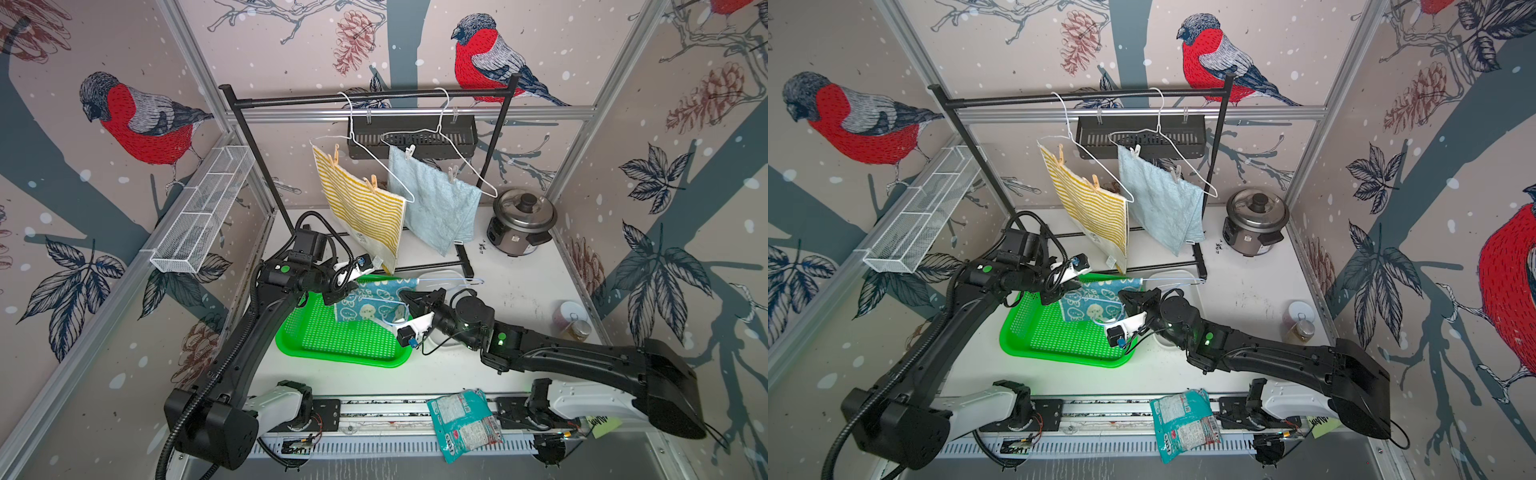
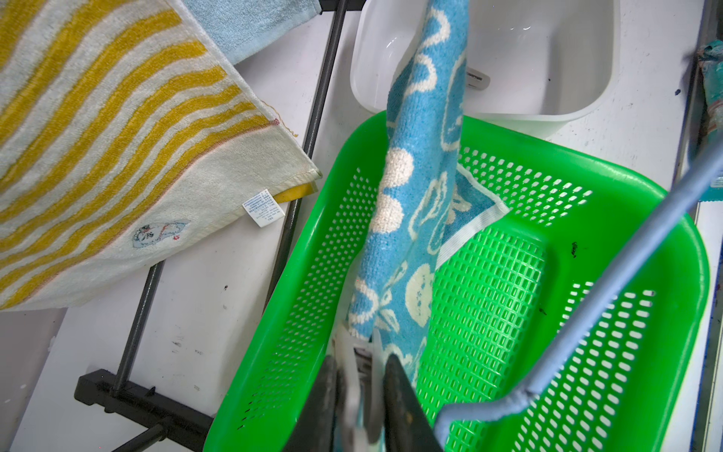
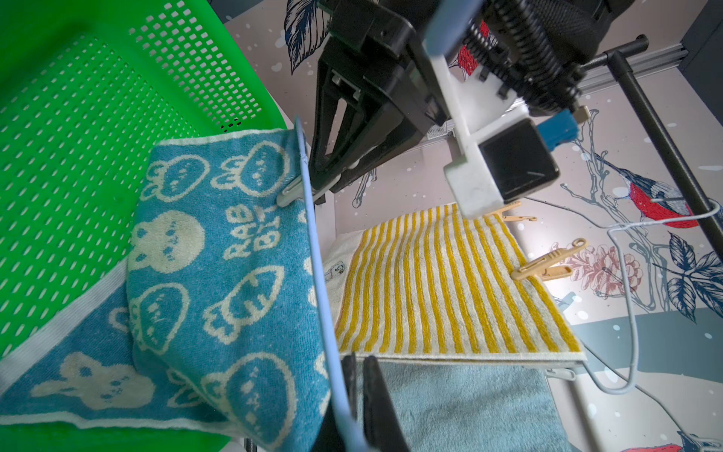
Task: Remove the clothespins securing towels to the hanger
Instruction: Remove the clothespin from the hanger, then place the hanger in the basket.
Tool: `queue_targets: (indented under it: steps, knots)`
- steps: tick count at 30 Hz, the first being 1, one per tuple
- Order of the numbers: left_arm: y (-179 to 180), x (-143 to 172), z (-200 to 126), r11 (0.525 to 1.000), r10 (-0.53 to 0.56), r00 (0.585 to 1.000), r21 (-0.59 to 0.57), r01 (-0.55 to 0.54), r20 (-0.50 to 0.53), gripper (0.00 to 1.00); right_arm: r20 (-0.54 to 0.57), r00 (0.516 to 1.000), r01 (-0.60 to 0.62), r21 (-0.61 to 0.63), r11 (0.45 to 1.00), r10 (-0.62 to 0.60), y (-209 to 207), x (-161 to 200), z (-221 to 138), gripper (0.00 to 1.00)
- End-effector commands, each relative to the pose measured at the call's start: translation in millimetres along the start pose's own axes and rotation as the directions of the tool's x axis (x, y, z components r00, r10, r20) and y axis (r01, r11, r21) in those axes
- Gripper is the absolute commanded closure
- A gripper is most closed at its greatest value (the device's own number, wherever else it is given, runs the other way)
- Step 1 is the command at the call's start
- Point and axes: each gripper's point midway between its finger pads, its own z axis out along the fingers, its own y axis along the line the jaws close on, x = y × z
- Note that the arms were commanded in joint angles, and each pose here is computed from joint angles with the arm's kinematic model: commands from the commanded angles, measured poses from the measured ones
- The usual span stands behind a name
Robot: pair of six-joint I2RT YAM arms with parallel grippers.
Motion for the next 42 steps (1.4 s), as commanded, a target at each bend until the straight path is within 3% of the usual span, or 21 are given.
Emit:
queue_targets:
  steps: [1, 6, 16, 25, 27, 32, 39, 42]
  knots:
    - [-6.9, -5.2, -2.7, 1.0, 0.002, 1.0, 0.031, -0.003, 0.026, 0.85, 0.016, 0.999, -0.034, 0.051, 0.998, 0.033, -13.1, -4.0, 0.0, 1.0]
    - [-6.1, -6.1, -4.0, 1.0, 0.004, 1.0, 0.024, -0.005, 0.03, 0.96, 0.014, 0.999, -0.046, 0.046, 0.998, 0.046, -12.3, -4.2, 2.1, 1.0]
    - [-0.7, -8.6, -15.1, 0.999, 0.026, 0.999, -0.032, -0.026, 0.024, 1.0, -0.01, 0.998, -0.064, 0.025, 0.998, 0.064, -7.1, 0.4, 6.6, 1.0]
    - [14.1, -40.9, -67.4, 0.974, 0.064, 0.991, -0.222, -0.036, 0.119, 1.0, 0.01, 0.992, -0.124, 0.002, 0.992, 0.124, -8.6, -6.8, 12.0, 1.0]
    - [22.7, -45.4, -82.0, 0.949, 0.063, 0.988, -0.316, -0.015, 0.143, 1.0, 0.016, 0.989, -0.149, -0.015, 0.989, 0.149, -11.3, -11.2, 13.4, 1.0]
    - [47.0, -60.9, -128.1, 0.835, 0.035, 0.963, -0.538, 0.12, 0.269, 1.0, 0.037, 0.966, -0.253, -0.095, 0.963, 0.257, -12.6, -26.5, 15.0, 1.0]
    - [56.0, -90.1, -193.3, 0.713, 0.071, 0.885, -0.643, 0.278, 0.461, 1.0, 0.013, 0.898, -0.431, -0.182, 0.884, 0.44, -1.4, -39.6, 30.2, 1.0]
    - [52.3, -102.7, -210.0, 0.702, 0.125, 0.853, -0.653, 0.285, 0.507, 1.0, -0.031, 0.867, -0.492, -0.213, 0.844, 0.498, 7.6, -41.7, 45.6, 1.0]
